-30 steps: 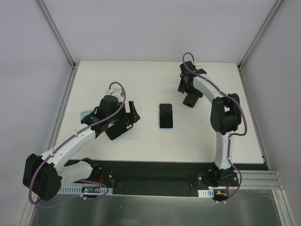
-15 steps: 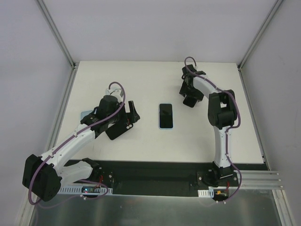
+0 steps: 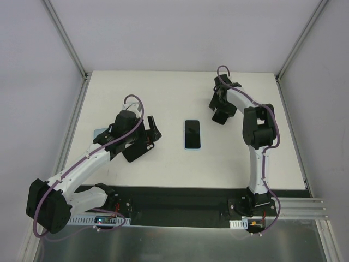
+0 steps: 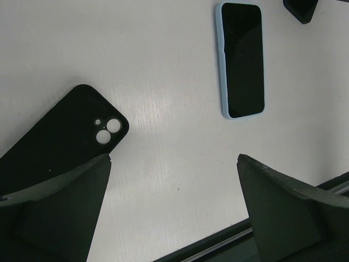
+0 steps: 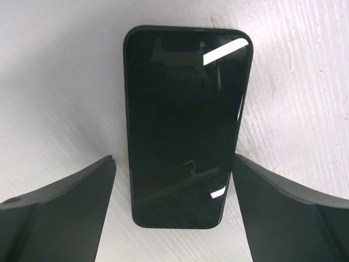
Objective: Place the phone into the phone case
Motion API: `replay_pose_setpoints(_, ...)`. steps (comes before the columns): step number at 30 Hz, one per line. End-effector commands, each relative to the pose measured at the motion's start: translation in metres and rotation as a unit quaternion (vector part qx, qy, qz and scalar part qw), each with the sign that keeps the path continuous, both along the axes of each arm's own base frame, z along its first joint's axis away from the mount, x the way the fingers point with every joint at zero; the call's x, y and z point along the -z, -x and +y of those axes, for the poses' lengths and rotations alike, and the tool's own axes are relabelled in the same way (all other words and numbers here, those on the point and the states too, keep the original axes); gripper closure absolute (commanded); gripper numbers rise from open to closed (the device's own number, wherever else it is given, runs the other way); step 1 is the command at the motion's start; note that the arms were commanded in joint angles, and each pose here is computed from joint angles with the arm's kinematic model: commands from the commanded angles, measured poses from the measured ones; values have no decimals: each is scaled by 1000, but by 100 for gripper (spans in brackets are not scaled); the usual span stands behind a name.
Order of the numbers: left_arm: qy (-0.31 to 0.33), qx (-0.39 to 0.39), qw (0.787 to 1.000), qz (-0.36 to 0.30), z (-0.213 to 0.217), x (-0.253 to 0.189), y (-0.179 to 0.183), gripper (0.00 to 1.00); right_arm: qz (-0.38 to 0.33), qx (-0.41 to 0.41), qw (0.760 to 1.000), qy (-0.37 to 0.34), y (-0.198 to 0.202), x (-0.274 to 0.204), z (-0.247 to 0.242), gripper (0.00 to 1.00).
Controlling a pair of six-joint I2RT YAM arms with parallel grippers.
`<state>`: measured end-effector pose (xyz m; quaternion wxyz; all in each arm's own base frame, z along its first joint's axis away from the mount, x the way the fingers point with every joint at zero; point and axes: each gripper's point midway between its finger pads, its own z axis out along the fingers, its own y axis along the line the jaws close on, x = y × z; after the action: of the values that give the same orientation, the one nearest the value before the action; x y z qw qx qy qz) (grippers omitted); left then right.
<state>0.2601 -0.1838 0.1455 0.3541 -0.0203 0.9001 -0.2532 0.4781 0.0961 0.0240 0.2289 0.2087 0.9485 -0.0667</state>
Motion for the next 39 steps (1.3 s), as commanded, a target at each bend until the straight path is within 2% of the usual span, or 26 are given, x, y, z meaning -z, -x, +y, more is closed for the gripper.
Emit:
replay_pose_setpoints(1, 9, -51, 999, 4, 12, -8, -13, 1, 26, -18, 1000, 0, 10, 6, -3, 14)
replay_pose_setpoints(9, 29, -119, 992, 43, 45, -14, -40, 1, 35, -29, 999, 0, 12, 3, -12, 33)
replay_pose_setpoints(14, 29, -165, 984, 59, 75, -15, -70, 4, 37, -37, 999, -4, 20, -1, -19, 36)
replay_pose_setpoints(17, -1, -193, 977, 92, 93, 3, -85, 8, 23, -47, 999, -3, 27, -8, -21, 36)
replay_pose_setpoints(20, -10, -247, 960, 129, 118, 24, -93, 12, 18, -63, 998, 0, 37, -15, -24, 37)
replay_pose_setpoints(21, -1, -299, 944, 142, 136, 29, -95, 12, 11, -68, 998, 0, 39, -22, -24, 38)
replay_pose_setpoints(23, 16, -352, 921, 168, 150, 43, -83, 12, 7, -76, 997, 6, 44, -25, -27, 39)
replay_pose_setpoints(25, 29, -428, 887, 169, 178, 52, -74, 11, 4, -77, 997, 3, 51, -28, -28, 41)
replay_pose_setpoints(27, 16, -460, 875, 153, 193, 49, -69, 13, -3, -80, 997, -7, 54, -31, -24, 42)
replay_pose_setpoints(29, -11, -514, 845, 148, 216, 55, -56, 21, -7, -83, 996, -20, 55, -32, -19, 42)
replay_pose_setpoints(30, 2, -538, 829, 151, 220, 58, -50, 24, -4, -83, 996, -22, 57, -31, -19, 42)
replay_pose_setpoints(33, 33, -564, 807, 171, 230, 64, -45, 25, 4, -79, 997, -24, 63, -23, -20, 42)
replay_pose_setpoints(35, 36, -557, 809, 185, 230, 70, -46, 27, 9, -80, 996, -28, 70, -17, -20, 43)
replay_pose_setpoints(36, 34, -544, 817, 186, 228, 69, -48, 27, 9, -78, 996, -30, 72, -16, -19, 43)
replay_pose_setpoints(37, 29, -528, 828, 188, 225, 68, -50, 27, 14, -77, 996, -33, 76, -11, -20, 43)
replay_pose_setpoints(39, -4, -454, 872, 185, 213, 65, -57, 23, 11, -79, 996, -38, 78, -11, -19, 43)
